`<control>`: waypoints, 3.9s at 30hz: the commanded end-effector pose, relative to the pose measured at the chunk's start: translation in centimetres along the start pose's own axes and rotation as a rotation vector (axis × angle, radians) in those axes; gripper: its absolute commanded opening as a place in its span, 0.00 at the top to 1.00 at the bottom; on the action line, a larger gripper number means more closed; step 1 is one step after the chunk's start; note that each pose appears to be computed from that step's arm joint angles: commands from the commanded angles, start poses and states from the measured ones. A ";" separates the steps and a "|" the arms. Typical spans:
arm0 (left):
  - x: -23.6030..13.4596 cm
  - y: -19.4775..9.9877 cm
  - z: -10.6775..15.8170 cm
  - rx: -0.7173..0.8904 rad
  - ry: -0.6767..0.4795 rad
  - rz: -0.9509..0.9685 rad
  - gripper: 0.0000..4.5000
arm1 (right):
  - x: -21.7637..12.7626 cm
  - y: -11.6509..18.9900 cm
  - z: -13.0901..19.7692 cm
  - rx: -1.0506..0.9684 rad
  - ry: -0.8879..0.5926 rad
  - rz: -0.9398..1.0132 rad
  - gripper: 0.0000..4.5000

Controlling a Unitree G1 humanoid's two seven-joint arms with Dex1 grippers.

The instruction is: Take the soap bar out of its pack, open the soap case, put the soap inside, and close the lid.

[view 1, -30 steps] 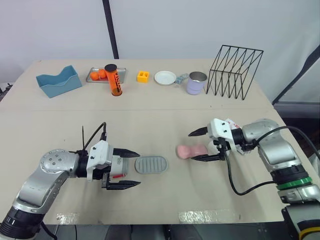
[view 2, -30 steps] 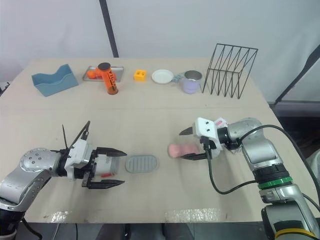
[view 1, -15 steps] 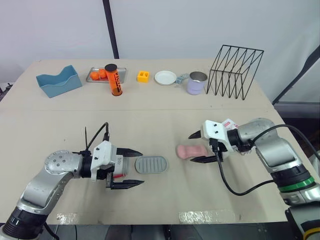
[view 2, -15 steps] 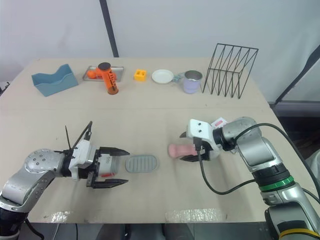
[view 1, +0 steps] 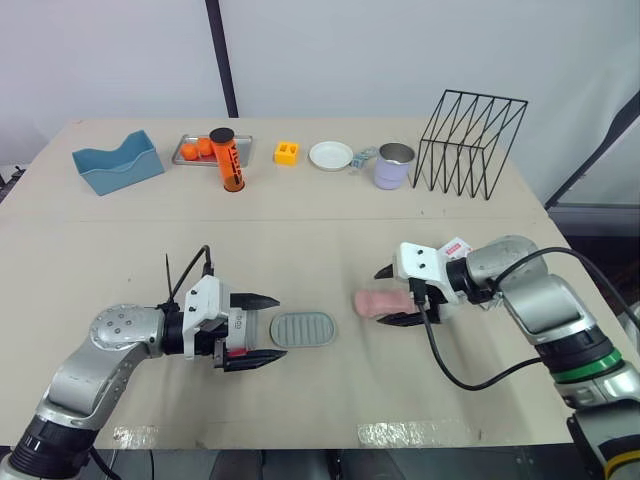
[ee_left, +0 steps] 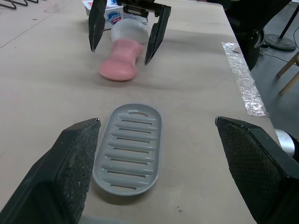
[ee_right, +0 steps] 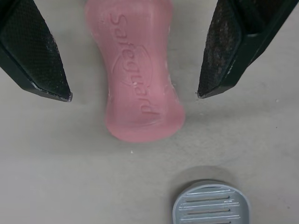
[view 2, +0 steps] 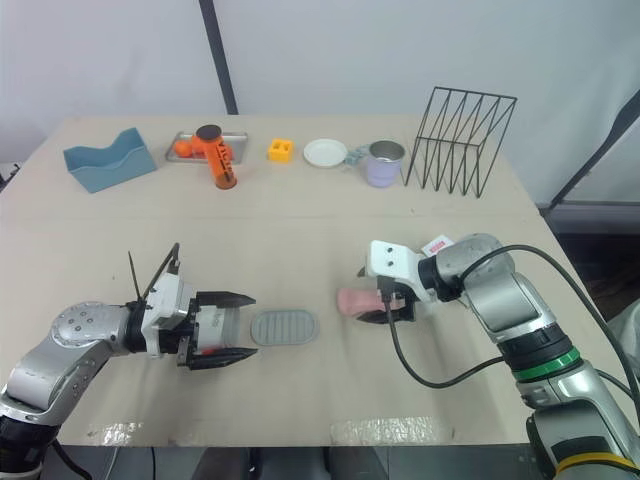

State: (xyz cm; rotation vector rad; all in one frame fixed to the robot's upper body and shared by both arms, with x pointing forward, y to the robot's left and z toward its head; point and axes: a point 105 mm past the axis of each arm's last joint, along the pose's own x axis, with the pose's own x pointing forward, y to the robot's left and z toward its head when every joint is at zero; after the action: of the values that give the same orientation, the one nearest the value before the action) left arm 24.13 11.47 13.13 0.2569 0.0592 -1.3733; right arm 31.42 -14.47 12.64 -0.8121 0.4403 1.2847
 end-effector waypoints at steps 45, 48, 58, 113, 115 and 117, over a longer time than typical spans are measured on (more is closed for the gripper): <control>-0.2 -0.4 0.6 0.020 0.008 -0.007 0.00 | 0.0 0.3 0.4 -0.060 0.037 0.026 0.69; -0.2 -0.4 0.6 0.020 0.010 -0.007 0.00 | 0.0 0.5 0.3 -0.052 0.041 0.034 0.69; -0.3 -0.1 0.8 0.025 0.011 -0.004 0.00 | 0.0 0.5 0.1 -0.044 0.040 0.043 0.69; -5.2 2.2 0.2 0.105 0.066 0.053 0.00 | 7.7 4.4 10.9 -0.065 -0.094 0.134 0.69; -5.2 2.2 0.1 0.101 0.068 0.054 0.00 | 7.7 4.4 10.8 -0.065 -0.092 0.138 0.69; -5.2 2.1 0.1 0.097 0.070 0.056 0.00 | 7.8 4.5 10.7 -0.064 -0.087 0.144 0.69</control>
State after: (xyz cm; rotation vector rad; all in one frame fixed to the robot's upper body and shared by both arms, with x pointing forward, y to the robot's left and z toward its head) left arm 25.28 16.88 13.61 0.3693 0.0784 -1.3202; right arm 27.67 -1.36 12.30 -0.7556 0.4239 1.4526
